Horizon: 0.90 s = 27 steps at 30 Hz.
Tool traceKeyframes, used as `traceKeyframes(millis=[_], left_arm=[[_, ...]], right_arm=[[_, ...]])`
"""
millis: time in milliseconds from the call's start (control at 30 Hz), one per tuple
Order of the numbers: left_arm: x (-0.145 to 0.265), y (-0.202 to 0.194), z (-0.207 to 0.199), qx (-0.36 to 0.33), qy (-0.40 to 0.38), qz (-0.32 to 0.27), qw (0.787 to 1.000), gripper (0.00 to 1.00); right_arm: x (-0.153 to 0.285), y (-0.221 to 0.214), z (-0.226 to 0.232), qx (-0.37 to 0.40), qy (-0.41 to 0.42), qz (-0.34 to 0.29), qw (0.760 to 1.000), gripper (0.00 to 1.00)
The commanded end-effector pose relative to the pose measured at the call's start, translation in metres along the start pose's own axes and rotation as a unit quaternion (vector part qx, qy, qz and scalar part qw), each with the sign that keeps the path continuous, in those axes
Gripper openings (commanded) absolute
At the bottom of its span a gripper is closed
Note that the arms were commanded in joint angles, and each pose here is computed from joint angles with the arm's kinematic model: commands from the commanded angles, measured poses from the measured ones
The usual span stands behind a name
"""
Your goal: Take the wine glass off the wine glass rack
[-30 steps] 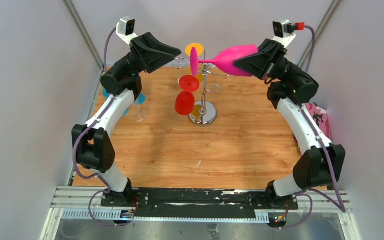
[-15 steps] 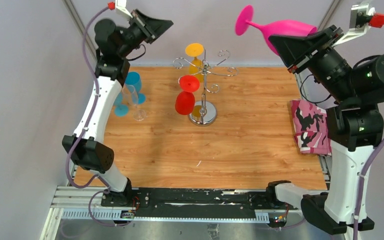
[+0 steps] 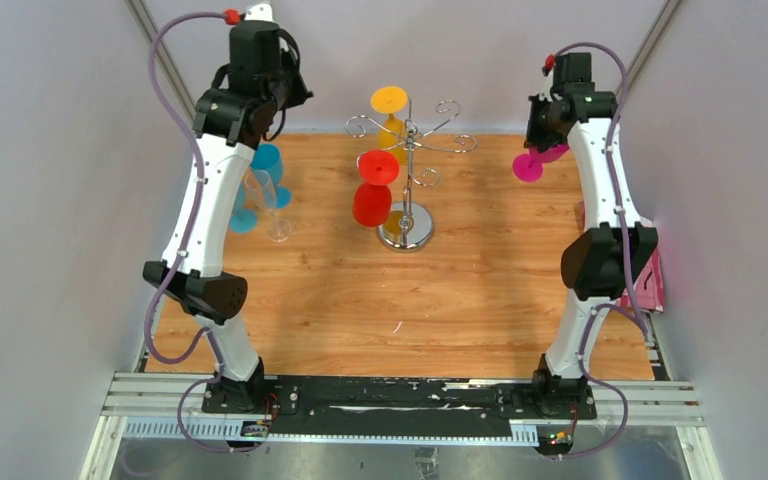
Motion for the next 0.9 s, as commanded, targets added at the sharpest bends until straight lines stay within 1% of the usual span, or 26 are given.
traceKeyframes(millis=[0, 233, 333, 467, 533, 667, 733, 767, 867], left_arm=[[-0.012, -0.032, 0.019, -0.053, 0.048, 0.054, 0.996, 0.00], [-0.034, -0.048, 0.005, -0.057, 0.010, 0.073, 0.996, 0.00], [-0.042, -0.055, 0.000, -0.054, -0.003, 0.083, 0.995, 0.00], [-0.043, -0.053, -0.006, -0.051, -0.023, 0.077, 0.996, 0.00], [-0.042, -0.050, -0.012, -0.049, -0.043, 0.070, 0.995, 0.06], [-0.039, -0.046, -0.025, -0.045, -0.087, 0.053, 0.994, 0.23], [-0.037, -0.046, -0.029, -0.040, -0.103, 0.045, 0.993, 0.30], [-0.035, -0.046, -0.029, -0.037, -0.105, 0.041, 0.993, 0.32], [-0.030, -0.044, -0.035, -0.030, -0.128, 0.036, 0.991, 0.36]], right_arm=[[-0.012, -0.004, -0.038, 0.009, -0.041, 0.031, 0.999, 0.00], [-0.073, -0.030, -0.062, 0.008, -0.049, 0.104, 0.993, 0.00], [-0.095, -0.046, -0.075, 0.006, -0.069, 0.132, 0.989, 0.00], [-0.116, -0.061, -0.077, -0.001, -0.063, 0.150, 0.987, 0.00], [-0.121, -0.067, -0.078, -0.003, -0.059, 0.155, 0.986, 0.00], [-0.124, -0.073, -0.082, -0.002, -0.069, 0.161, 0.984, 0.00], [-0.124, -0.075, -0.082, -0.003, -0.068, 0.163, 0.984, 0.00], [-0.123, -0.075, -0.081, -0.003, -0.065, 0.163, 0.984, 0.02], [-0.119, -0.075, -0.078, -0.007, -0.057, 0.163, 0.985, 0.20]])
Point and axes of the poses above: each gripper's point midway between its finger pads, its own x axis back along the fingers, its own z axis along the line the jaws close on, y = z × x, the point moved 3 cm from there along x, back along the fingers, and after that the axes turned 9 degrees about -x, right-handed, at the moved point
